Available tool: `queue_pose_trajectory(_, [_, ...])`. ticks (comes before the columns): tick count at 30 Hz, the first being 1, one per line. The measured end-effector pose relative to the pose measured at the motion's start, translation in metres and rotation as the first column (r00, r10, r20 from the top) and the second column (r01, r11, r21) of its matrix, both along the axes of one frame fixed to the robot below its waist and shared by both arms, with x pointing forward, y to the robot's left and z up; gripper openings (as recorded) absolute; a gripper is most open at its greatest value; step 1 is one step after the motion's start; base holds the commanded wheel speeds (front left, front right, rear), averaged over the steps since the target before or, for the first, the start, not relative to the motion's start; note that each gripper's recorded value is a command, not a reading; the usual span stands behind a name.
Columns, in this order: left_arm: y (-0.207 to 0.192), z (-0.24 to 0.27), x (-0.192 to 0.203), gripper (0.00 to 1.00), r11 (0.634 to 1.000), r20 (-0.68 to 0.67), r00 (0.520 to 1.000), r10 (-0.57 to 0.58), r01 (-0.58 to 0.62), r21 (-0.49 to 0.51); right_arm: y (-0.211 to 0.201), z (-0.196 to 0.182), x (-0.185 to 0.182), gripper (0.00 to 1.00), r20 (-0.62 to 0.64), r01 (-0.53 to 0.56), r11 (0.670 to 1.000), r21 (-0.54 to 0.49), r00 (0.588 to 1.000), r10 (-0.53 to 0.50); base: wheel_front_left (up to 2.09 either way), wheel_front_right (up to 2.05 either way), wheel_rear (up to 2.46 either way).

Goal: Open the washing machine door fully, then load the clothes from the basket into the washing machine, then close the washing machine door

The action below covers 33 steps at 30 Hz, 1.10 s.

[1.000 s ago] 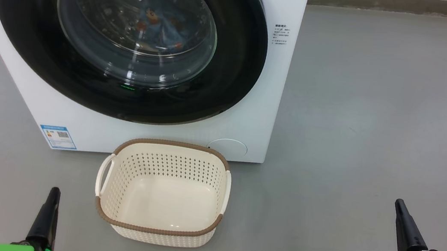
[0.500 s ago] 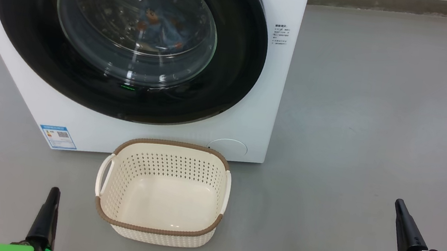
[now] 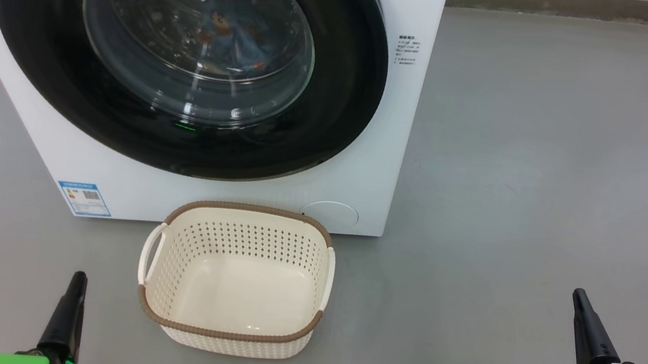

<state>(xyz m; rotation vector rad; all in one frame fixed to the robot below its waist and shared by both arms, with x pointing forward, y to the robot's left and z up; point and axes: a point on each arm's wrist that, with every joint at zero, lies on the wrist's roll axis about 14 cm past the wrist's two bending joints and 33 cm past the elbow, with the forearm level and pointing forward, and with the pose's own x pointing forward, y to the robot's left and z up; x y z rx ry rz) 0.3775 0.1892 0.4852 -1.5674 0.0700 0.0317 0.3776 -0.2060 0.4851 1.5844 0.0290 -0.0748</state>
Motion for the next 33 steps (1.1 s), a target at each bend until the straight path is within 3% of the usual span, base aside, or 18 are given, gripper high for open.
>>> queue_pose_trajectory(33, [0.0001, 0.0000, 0.0000, 0.00, 1.000, 0.000, 1.000, 0.001, -0.001, -0.001, 0.0001, 0.0000, 0.0000, 0.00, 0.000, 0.000, 1.000, 0.001, 1.000, 0.000, 0.00, 0.00, 0.00])
